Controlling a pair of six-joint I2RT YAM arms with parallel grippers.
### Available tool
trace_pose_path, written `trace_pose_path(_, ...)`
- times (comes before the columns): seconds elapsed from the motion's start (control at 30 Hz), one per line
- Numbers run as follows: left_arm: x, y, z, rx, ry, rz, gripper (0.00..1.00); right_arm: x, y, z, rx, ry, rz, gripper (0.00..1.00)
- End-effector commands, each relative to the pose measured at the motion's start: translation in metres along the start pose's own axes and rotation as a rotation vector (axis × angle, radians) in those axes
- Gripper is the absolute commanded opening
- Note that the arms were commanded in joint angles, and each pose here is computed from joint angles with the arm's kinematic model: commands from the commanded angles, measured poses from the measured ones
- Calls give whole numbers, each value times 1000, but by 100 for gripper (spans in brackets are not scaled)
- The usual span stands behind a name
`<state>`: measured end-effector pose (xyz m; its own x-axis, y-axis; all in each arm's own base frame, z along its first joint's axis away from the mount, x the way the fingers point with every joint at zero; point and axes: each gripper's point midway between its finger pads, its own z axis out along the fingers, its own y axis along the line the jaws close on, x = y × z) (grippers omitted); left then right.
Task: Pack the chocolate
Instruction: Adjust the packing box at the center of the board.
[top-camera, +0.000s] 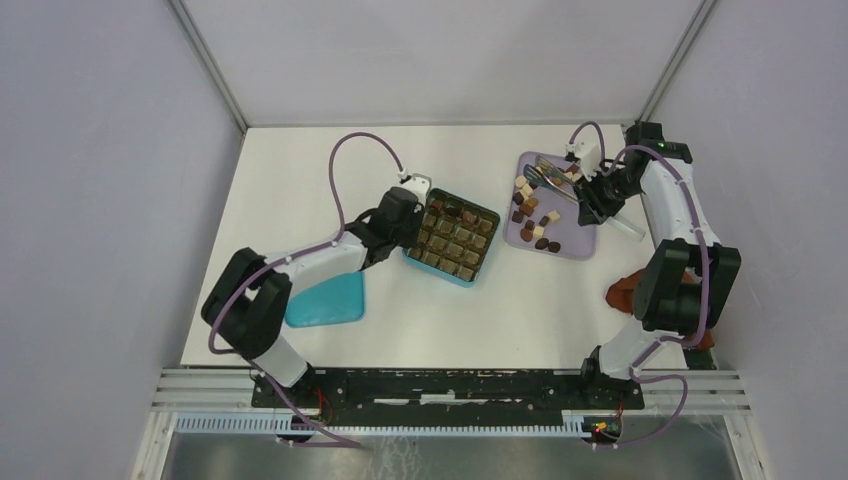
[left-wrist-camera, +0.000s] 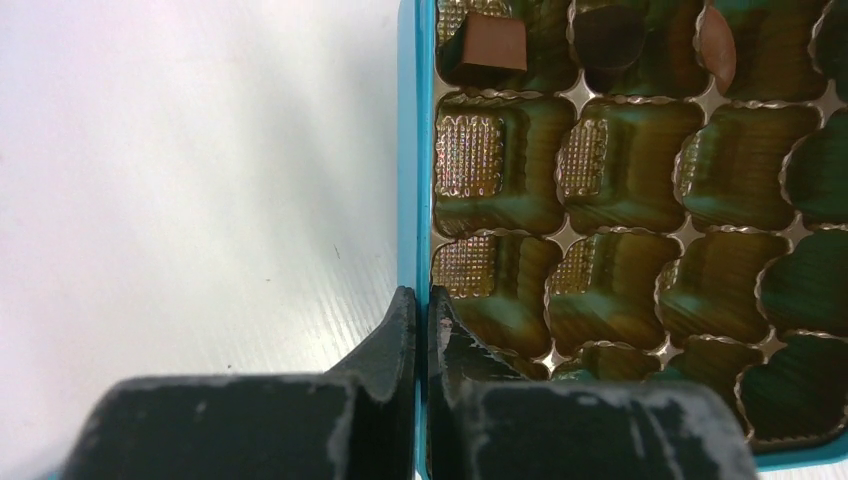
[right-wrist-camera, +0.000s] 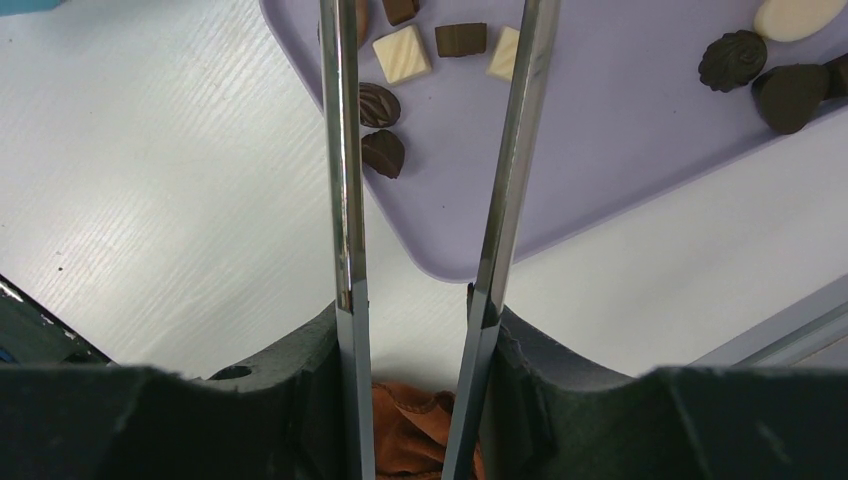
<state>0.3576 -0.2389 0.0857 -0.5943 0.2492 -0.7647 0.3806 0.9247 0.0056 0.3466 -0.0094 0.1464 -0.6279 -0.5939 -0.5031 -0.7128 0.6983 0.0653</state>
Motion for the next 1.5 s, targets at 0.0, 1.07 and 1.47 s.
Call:
trace_pose_path(0.0, -76, -7, -41, 4, -338, 16, 2, -15, -3, -11, 31, -57, -33, 5)
trace_pose_path(1.07, -38, -19, -44, 20, -187, -38, 2, -5, -2, 0, 17, -40, -21, 5)
trace_pose_path(1.47, -9, -20, 12, 119, 124, -131, 2, -1, 8, 7, -23, -32, -17, 5)
